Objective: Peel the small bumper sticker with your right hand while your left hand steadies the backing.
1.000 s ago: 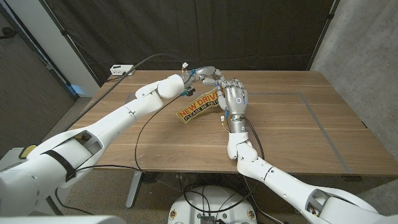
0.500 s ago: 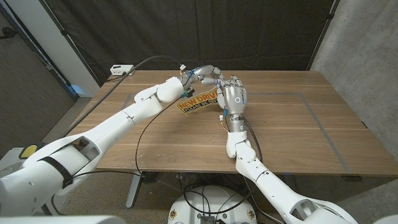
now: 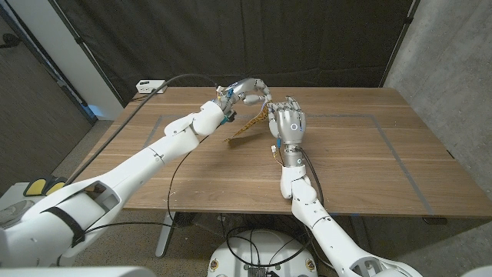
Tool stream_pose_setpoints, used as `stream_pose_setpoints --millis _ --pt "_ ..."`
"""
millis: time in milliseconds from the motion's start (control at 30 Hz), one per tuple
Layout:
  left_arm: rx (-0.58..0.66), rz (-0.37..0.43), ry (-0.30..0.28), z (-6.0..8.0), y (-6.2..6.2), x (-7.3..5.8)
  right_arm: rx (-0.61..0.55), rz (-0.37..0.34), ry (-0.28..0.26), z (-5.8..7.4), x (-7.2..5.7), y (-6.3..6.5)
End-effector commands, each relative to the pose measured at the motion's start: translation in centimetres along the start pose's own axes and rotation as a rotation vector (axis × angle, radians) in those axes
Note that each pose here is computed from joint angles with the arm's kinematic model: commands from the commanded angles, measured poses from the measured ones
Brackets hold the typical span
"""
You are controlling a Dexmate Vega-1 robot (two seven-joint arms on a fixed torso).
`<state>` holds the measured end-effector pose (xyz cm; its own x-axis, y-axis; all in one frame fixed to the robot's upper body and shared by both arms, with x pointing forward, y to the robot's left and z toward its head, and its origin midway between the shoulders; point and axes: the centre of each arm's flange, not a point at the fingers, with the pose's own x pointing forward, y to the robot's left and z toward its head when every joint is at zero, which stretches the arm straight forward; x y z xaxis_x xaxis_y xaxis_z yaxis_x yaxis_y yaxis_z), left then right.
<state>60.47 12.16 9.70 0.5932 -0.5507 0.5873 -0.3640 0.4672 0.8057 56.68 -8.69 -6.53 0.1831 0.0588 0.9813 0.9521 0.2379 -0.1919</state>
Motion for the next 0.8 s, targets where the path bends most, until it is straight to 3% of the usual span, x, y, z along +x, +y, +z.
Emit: stream_pose_setpoints --millis 33,467,533,667,800 --pt "0.074 0.055 0.026 0.5 0.3 -1.5 -0.01 -0.004 0.031 -0.3 -0.4 -0.4" --pt "0.102 0.119 0.02 0.7 -0.6 -2.4 -0.025 -0.002 0.122 -0.8 -0.8 -0.6" --pt "0.015 0.104 0.014 0.4 -0.8 -2.3 -0.016 -0.003 0.132 -0.8 -0.8 -0.6" --pt "-0.269 -0.016 -0.013 -1.5 -0.8 -1.0 -0.003 -0.003 0.122 -0.7 -0.8 -0.6" --pt "-0.363 -0.074 -0.04 -2.5 -0.7 0.3 -0.02 -0.001 0.104 -0.5 -0.8 -0.5"
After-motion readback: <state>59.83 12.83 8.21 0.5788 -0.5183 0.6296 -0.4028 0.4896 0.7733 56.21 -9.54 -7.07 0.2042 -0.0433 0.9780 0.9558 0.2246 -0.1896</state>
